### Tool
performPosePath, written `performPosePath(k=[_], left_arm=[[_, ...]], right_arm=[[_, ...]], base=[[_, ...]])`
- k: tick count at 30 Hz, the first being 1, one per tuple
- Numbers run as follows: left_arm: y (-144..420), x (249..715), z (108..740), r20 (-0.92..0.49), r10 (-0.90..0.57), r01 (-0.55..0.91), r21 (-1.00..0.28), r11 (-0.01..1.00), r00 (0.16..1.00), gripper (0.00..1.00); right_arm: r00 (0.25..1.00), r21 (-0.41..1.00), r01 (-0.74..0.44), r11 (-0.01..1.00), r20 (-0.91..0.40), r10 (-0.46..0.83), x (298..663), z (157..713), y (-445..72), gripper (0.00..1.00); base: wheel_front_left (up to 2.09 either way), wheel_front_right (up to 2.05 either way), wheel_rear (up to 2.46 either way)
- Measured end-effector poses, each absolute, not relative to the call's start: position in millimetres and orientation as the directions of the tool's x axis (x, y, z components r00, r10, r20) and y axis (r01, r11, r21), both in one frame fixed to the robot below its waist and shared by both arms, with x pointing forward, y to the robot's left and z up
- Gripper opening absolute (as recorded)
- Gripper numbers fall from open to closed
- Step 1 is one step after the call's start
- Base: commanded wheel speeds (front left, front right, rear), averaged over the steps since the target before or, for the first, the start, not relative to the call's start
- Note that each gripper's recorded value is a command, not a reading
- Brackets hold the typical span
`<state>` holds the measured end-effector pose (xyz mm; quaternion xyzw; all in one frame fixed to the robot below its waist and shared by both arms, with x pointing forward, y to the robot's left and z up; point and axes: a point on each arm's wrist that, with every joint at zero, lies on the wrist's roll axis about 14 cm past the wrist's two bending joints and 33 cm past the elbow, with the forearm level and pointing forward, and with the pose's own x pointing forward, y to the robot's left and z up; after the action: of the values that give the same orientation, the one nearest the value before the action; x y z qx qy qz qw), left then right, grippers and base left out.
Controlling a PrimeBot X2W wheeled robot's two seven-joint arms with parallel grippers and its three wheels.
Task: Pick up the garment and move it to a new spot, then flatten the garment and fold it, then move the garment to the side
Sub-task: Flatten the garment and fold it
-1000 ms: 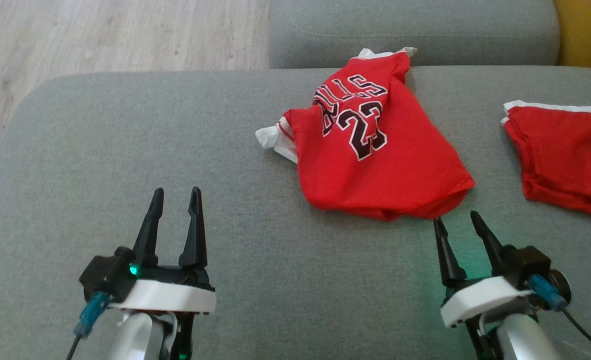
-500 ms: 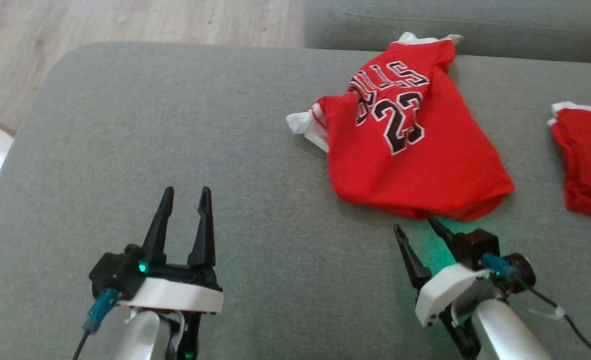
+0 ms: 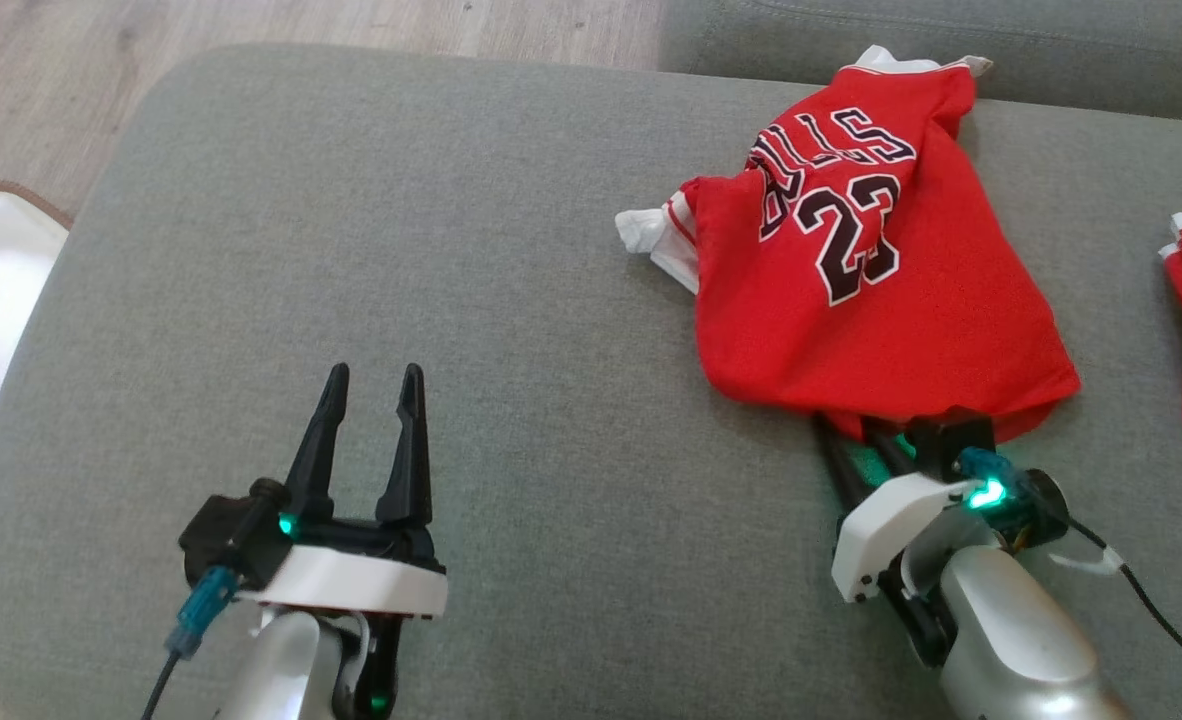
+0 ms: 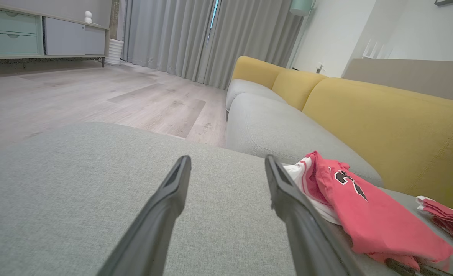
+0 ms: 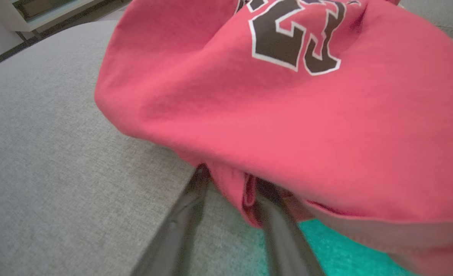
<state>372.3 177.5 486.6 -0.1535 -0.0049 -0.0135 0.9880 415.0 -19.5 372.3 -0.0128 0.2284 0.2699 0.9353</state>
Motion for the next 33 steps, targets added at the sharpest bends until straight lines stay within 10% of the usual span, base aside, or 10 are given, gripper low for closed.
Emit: performPosePath(k=[29, 31, 33], left_arm=[[127.5, 373.5, 516.9, 0.113, -0.170, 0.197, -0.305, 0.932, 0.979, 1.00], [128.4, 373.0, 516.5, 0.111, -0.168, 0.194, -0.305, 0.932, 0.980, 1.00], [130.2, 372.4, 515.7, 0.109, -0.163, 0.189, -0.305, 0.934, 0.981, 1.00]], right_arm=[[0.952, -0.026, -0.032, 0.999, -0.307, 0.023, 388.6, 440.5, -226.1, 0.00], [0.952, -0.053, 0.011, 0.999, -0.305, -0.026, 389.9, 443.8, -239.6, 1.00], [0.953, -0.080, 0.040, 0.996, -0.296, -0.063, 391.4, 447.3, -247.5, 1.00]], base=[[0.00, 0.00, 0.00], [0.00, 0.00, 0.00], [0.00, 0.00, 0.00]])
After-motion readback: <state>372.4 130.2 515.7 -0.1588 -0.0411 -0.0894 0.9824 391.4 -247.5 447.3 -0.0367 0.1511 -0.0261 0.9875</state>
